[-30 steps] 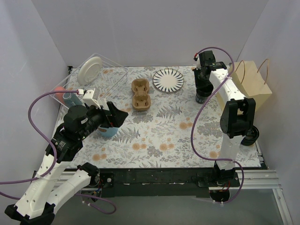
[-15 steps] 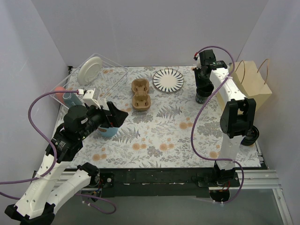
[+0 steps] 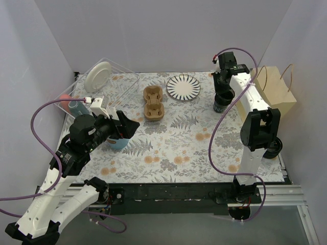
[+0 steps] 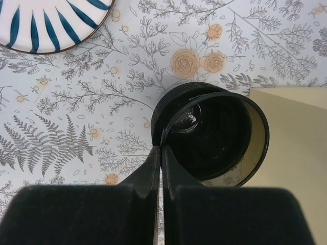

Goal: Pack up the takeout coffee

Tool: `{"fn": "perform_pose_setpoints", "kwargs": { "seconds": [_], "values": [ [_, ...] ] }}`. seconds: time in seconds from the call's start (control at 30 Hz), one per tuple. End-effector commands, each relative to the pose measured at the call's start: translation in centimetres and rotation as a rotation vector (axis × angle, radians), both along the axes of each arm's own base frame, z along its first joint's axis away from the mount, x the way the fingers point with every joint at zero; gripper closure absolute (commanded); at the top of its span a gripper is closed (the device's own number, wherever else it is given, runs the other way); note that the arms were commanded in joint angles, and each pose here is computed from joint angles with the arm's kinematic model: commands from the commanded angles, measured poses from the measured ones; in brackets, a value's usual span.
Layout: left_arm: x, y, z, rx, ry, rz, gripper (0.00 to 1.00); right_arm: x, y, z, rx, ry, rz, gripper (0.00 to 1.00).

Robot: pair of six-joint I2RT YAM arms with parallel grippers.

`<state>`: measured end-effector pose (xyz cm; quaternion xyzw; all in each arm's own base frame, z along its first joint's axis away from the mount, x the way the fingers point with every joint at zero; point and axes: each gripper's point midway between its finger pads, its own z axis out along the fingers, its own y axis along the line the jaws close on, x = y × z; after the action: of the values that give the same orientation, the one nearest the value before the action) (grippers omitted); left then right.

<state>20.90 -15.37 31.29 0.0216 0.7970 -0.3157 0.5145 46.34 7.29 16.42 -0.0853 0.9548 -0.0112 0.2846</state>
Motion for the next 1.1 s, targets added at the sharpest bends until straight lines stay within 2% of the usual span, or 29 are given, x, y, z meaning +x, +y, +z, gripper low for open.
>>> {"fn": "perform_pose_setpoints", "kwargs": {
  "seconds": [0.0,0.4,0.6,0.67,0.8,1.03,1.07],
  "values": [
    [0.0,0.4,0.4,0.004,-0.016,0.019,0.02,0.2,-0.5,6.8,-0.011,-0.152,-0.002,0.99],
    [0.1,0.6,1.5,0.008,-0.042,0.023,0.02,-1.9,-0.2,12.7,-0.083,-0.26,0.001,0.99],
    [0.7,1.5,2.6,0.033,-0.063,0.075,0.02,-4.3,3.3,15.4,-0.077,-0.32,0.075,0.99],
    [0.6,1.7,3.5,0.03,-0.088,0.078,0.02,-5.1,4.3,15.2,-0.102,-0.322,0.093,0.99],
    [0.5,2.3,5.0,0.019,-0.141,0.1,0.02,-8.7,10.1,14.2,-0.06,-0.326,0.218,0.99],
    [0.0,3.9,7.2,0.001,-0.198,0.164,0.02,-15.5,16.8,7.0,0.011,-0.231,0.323,0.99],
    [0.0,4.0,7.3,-0.002,-0.202,0.169,0.02,-16.3,17.3,4.7,0.009,-0.2,0.343,0.99]
  ]
}}
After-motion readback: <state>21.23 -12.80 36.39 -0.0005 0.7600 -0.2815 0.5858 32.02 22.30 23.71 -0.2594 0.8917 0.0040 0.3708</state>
